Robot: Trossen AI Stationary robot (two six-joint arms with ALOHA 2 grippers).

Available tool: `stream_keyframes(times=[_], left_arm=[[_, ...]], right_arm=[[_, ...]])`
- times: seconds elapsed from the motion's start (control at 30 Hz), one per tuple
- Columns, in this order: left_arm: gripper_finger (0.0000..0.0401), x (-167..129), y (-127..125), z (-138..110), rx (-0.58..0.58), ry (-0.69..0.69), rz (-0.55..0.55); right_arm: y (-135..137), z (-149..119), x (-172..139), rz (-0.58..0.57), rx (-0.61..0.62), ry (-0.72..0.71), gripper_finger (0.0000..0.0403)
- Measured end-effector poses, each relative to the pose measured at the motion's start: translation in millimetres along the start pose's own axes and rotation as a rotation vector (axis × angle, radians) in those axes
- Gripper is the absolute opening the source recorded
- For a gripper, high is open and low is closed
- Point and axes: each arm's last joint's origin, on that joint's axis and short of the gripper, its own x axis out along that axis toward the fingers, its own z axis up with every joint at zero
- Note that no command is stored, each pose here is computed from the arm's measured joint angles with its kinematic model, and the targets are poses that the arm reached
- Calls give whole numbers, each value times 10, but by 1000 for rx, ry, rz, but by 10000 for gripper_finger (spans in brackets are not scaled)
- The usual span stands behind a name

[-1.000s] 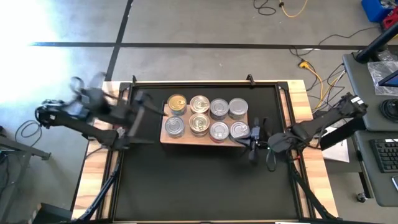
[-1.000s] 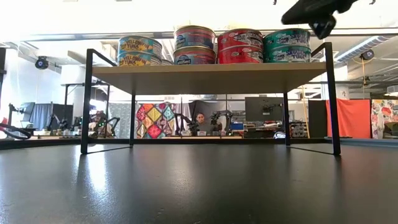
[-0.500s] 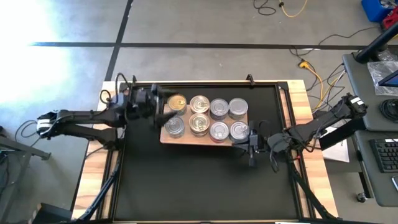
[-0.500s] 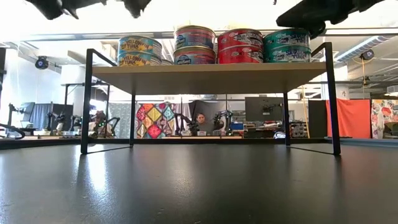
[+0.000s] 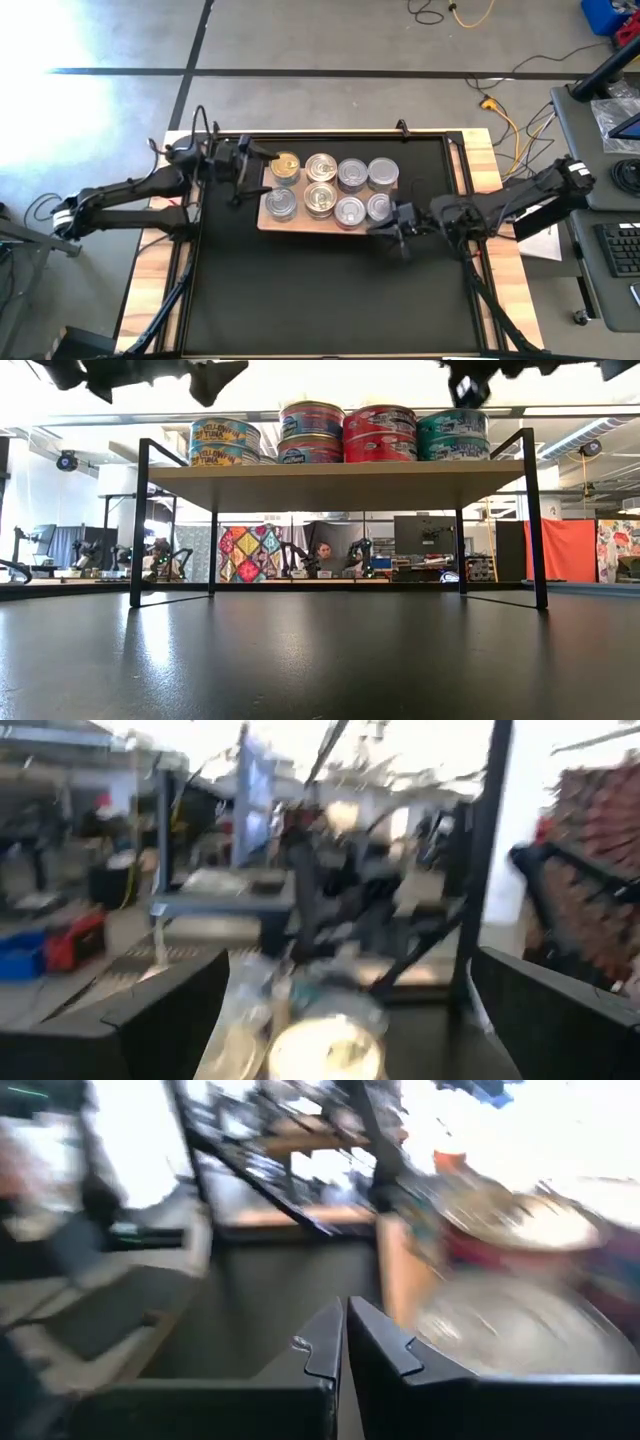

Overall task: Stack canned seafood by type on shelf
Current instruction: Return to Home Position

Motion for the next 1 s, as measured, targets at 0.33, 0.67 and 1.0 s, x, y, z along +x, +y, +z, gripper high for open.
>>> stream_keyframes(times=[0.33, 0.67, 1.0], left_arm=[[400, -177, -44, -76, -197, 157, 105], [400, -58, 97, -248, -269, 237, 287], [400, -120, -26, -43, -80, 107, 99]], right_arm=[[24, 39, 22, 98, -74, -46, 13], [88, 93, -73, 332, -77, -55, 13], [20, -47, -513, 423, -97, -131, 13]])
